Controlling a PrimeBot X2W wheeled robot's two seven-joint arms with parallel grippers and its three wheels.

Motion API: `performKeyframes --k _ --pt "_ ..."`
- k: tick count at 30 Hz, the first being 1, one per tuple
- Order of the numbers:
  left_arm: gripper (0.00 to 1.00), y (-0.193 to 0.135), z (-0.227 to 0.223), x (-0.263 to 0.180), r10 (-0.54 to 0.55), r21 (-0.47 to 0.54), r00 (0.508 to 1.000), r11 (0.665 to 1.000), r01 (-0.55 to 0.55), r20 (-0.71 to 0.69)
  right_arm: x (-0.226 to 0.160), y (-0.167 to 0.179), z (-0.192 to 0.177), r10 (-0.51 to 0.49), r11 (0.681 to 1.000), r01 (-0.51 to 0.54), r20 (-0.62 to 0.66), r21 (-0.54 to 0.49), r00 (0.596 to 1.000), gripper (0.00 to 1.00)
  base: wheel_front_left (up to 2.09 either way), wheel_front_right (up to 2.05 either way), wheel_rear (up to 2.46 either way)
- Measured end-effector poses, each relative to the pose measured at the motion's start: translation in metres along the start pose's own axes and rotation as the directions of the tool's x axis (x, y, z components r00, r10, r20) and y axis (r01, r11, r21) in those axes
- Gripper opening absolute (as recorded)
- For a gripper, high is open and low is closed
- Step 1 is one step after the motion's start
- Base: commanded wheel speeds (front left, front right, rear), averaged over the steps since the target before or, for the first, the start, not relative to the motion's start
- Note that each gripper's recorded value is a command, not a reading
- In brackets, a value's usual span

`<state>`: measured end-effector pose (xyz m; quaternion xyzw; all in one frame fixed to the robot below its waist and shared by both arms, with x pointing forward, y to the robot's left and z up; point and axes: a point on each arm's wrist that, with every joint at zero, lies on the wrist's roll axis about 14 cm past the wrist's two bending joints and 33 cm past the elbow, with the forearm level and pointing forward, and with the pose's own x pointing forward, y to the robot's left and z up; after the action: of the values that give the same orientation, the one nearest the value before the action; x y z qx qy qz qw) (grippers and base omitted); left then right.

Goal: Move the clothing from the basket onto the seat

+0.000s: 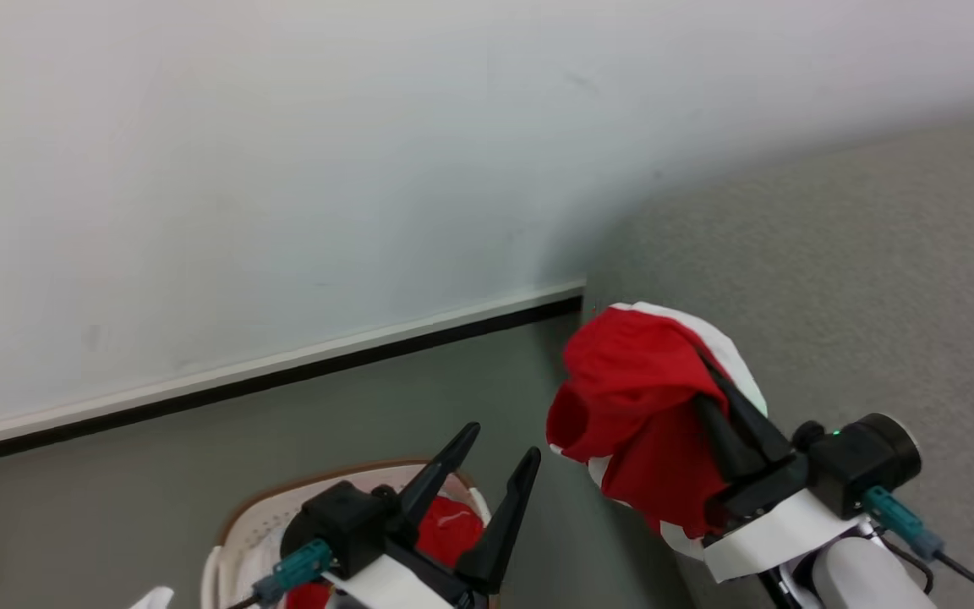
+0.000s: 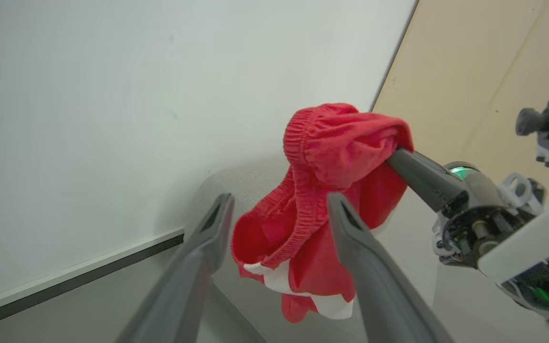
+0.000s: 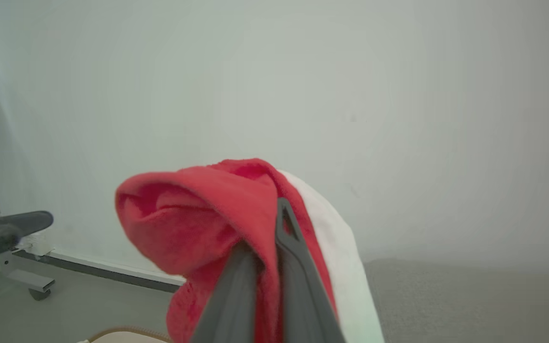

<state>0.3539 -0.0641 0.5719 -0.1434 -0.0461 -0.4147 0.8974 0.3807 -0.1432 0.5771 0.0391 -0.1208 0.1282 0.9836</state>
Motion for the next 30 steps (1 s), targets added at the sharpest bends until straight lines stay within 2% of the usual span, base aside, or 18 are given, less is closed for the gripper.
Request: performKeyframes --k 8,15,17,21,24,30 --pt "1.00 -0.026 -0.029 0.026 -0.128 -0.053 0.990 0.991 0.125 -0.051 -0.029 -0.050 0.001 -0.160 0.986 0.159 -0.014 -0.040 0.987 0.00 0.00 0.00 0.00" --pt "1.00 -0.026 -0.041 0.041 -0.164 -0.087 0.985 0.984 0.158 -0.060 -0.029 -0.072 -0.003 -0.220 0.975 0.219 -0.023 -0.047 0.975 0.00 0.00 0.00 0.00" --pt "1.00 -0.021 -0.042 0.047 -0.172 -0.089 0.984 0.982 0.166 -0.057 -0.021 -0.084 0.000 -0.238 0.970 0.236 -0.014 -0.057 0.971 0.00 0.00 0.00 0.00" --pt "1.00 -0.007 -0.041 0.067 -0.196 -0.079 0.980 0.978 0.192 -0.034 0.005 -0.132 0.018 -0.294 0.945 0.297 0.039 -0.136 0.955 0.00 0.00 0.00 0.00" --pt "1.00 0.007 -0.045 0.081 -0.207 -0.077 0.978 0.976 0.205 -0.020 0.032 -0.164 0.028 -0.327 0.931 0.336 0.085 -0.143 0.941 0.00 0.00 0.00 0.00" --pt "1.00 0.047 -0.059 0.103 -0.186 -0.107 0.982 0.976 0.188 0.021 0.080 -0.253 0.042 -0.412 0.857 0.431 0.125 -0.283 0.902 0.00 0.00 0.00 0.00"
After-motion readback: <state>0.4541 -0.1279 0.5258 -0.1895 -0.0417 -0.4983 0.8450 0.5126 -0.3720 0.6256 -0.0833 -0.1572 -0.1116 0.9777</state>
